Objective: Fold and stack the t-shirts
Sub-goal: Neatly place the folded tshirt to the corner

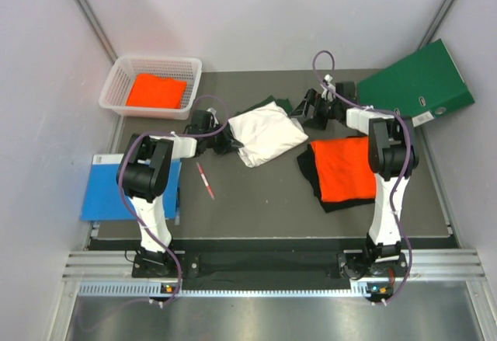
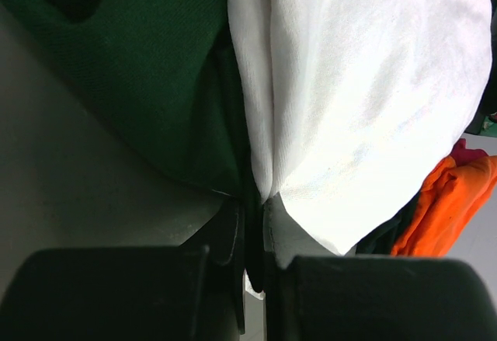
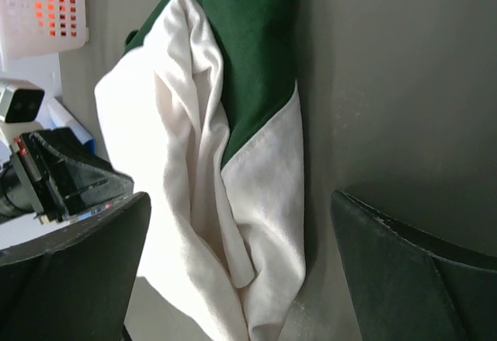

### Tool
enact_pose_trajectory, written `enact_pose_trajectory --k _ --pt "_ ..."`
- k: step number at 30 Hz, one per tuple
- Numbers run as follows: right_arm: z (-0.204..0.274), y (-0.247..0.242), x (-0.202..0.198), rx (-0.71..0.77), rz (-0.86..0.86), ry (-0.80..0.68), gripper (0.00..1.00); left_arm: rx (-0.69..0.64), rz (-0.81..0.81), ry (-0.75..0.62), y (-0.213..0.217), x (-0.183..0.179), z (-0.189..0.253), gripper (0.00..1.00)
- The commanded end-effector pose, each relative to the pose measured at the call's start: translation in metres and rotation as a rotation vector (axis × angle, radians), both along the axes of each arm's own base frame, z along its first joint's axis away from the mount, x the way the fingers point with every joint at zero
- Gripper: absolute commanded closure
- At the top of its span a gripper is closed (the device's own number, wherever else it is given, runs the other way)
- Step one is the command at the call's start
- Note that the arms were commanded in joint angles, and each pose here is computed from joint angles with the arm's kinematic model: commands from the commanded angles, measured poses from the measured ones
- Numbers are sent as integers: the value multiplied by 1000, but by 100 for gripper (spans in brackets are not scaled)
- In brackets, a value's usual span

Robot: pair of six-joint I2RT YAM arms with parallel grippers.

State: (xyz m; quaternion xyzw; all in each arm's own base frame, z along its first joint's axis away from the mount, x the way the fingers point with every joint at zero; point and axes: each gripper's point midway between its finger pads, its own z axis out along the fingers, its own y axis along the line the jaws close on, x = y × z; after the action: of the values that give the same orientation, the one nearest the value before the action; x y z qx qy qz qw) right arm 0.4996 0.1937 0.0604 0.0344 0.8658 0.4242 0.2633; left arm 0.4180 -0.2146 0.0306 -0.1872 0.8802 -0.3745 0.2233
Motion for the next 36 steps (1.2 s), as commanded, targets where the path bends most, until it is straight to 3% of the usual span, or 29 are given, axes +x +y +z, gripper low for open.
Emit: enact_pose_trajectory --k 1,15,22,24,25,27,28,30,31,32,33,35,36 --pt "-13 3 -29 -30 49 51 0 106 37 91 25 -12 -30 100" --pt "-34 32 -49 -93 139 113 0 107 31 94 25 -12 -32 100" --pt "-57 48 -60 -256 212 188 2 97 19 69 22 -7 -18 100" --pt "-58 52 -63 -270 227 205 12 90 11 60 20 -7 -11 100" --pt "-61 53 -65 -268 235 213 29 90 9 54 20 -7 -9 100" --pt "-61 56 -69 -261 249 216 46 79 -1 36 18 -6 2 100" --pt "-61 56 -71 -263 255 219 64 80 -4 28 18 -6 5 100" --pt "-62 59 -75 -271 271 213 78 70 -21 13 16 -6 15 100" --pt "-56 59 -75 -276 274 196 94 78 -26 18 17 -9 17 100" --pt "-52 60 -75 -282 275 183 100 82 -31 12 18 -10 19 100" --pt "-54 58 -77 -316 269 174 100 92 -30 4 19 -10 26 99" --pt "-33 57 -74 -349 260 104 100 110 -35 -16 22 -12 32 79" --pt "-28 58 -76 -386 264 76 100 129 -19 -47 26 -9 43 53"
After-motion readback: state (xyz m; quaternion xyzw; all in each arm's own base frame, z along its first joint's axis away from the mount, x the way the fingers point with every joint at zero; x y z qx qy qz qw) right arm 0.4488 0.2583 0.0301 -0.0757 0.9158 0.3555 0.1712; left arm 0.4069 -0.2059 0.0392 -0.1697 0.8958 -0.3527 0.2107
